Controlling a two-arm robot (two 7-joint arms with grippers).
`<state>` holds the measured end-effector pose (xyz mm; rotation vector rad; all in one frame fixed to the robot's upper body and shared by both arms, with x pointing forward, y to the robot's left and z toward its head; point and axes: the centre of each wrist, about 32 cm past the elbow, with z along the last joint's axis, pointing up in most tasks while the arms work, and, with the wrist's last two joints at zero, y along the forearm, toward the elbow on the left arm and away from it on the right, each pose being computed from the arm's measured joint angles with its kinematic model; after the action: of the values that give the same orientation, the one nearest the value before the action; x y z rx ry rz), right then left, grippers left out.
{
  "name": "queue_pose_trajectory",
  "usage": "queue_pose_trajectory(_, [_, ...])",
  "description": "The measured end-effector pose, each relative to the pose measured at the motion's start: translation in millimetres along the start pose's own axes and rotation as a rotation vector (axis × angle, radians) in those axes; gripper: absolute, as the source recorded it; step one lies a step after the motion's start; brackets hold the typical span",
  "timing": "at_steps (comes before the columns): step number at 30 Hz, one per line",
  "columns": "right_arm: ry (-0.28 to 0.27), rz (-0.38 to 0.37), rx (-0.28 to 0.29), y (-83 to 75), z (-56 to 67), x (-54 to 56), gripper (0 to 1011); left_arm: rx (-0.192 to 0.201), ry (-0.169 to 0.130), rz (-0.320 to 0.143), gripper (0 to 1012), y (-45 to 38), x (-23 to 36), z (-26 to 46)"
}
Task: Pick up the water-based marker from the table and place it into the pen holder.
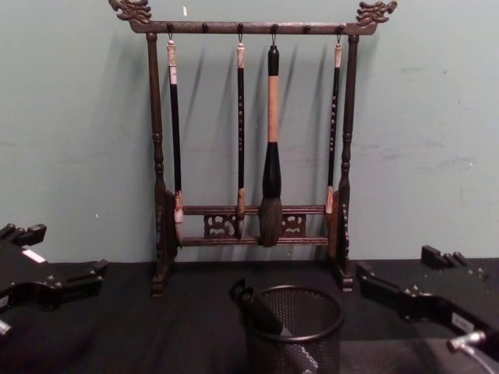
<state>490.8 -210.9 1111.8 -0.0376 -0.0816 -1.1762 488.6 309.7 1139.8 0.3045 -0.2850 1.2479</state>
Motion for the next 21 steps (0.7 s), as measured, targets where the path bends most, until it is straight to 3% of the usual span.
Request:
queue_pose_trajectory(7, [0.001,-0.021,-0.014,2.0,-6.7,1.6,1002,0.0,0.0,0.0,1009,0.0,0.0,0.0])
queue_pose_trajectory(21, [0.002,-0.019,-0.016,3.4,-8.0,3.2,1002,0.0,0.0,0.0,1009,0.0,0.0,0.0])
